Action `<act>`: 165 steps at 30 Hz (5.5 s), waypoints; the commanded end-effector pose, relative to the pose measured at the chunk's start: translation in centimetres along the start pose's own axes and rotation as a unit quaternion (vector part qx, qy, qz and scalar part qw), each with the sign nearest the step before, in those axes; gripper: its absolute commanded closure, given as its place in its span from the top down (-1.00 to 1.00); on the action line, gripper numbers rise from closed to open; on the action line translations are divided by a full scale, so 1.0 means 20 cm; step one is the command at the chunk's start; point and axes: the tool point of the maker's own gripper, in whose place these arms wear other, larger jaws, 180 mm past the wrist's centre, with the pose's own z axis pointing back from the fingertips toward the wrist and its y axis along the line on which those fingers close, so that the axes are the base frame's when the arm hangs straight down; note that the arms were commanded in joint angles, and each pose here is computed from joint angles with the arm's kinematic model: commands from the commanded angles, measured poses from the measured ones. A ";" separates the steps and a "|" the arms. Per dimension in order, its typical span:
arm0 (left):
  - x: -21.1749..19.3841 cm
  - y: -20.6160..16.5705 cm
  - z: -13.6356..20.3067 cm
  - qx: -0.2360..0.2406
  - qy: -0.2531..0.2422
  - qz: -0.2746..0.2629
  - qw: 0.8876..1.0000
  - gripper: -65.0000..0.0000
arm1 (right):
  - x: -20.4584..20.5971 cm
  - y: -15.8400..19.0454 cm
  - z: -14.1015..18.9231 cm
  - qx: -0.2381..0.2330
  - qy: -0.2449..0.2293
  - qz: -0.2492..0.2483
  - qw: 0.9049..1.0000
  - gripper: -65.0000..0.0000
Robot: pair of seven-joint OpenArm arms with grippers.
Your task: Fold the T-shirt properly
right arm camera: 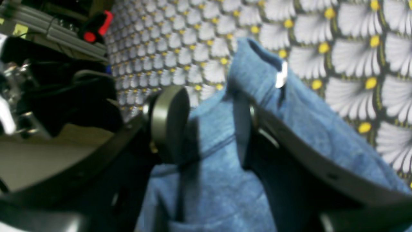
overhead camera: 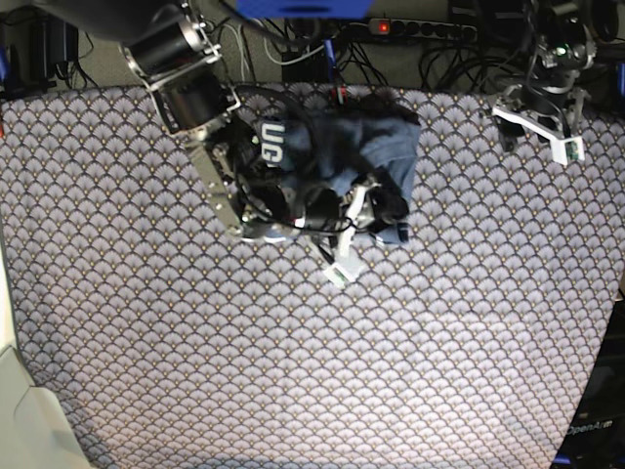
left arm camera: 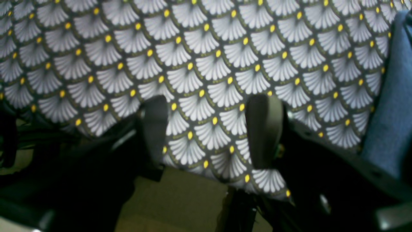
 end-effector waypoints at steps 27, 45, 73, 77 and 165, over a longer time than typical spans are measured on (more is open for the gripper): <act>-0.24 -0.33 0.09 -0.091 0.055 -0.039 0.994 -0.99 | 0.19 0.12 0.61 -0.068 -0.094 0.147 0.982 -1.00; -0.38 -0.74 0.01 -0.181 0.091 -0.025 0.979 -0.99 | -0.12 -0.20 0.96 -0.177 -0.053 0.082 0.979 -1.00; 0.17 -1.10 -0.43 -0.226 0.012 0.025 0.974 -0.99 | -0.34 -0.24 1.04 -0.191 0.000 0.064 0.979 -1.00; 0.27 -1.22 -0.56 -0.239 0.021 0.035 0.970 -0.99 | -0.35 -0.24 1.05 -0.192 0.003 0.064 0.979 -1.00; -0.40 -0.05 0.24 -0.019 0.117 -0.038 0.992 -0.99 | -0.43 -0.16 1.43 -0.292 0.057 0.081 0.951 -1.00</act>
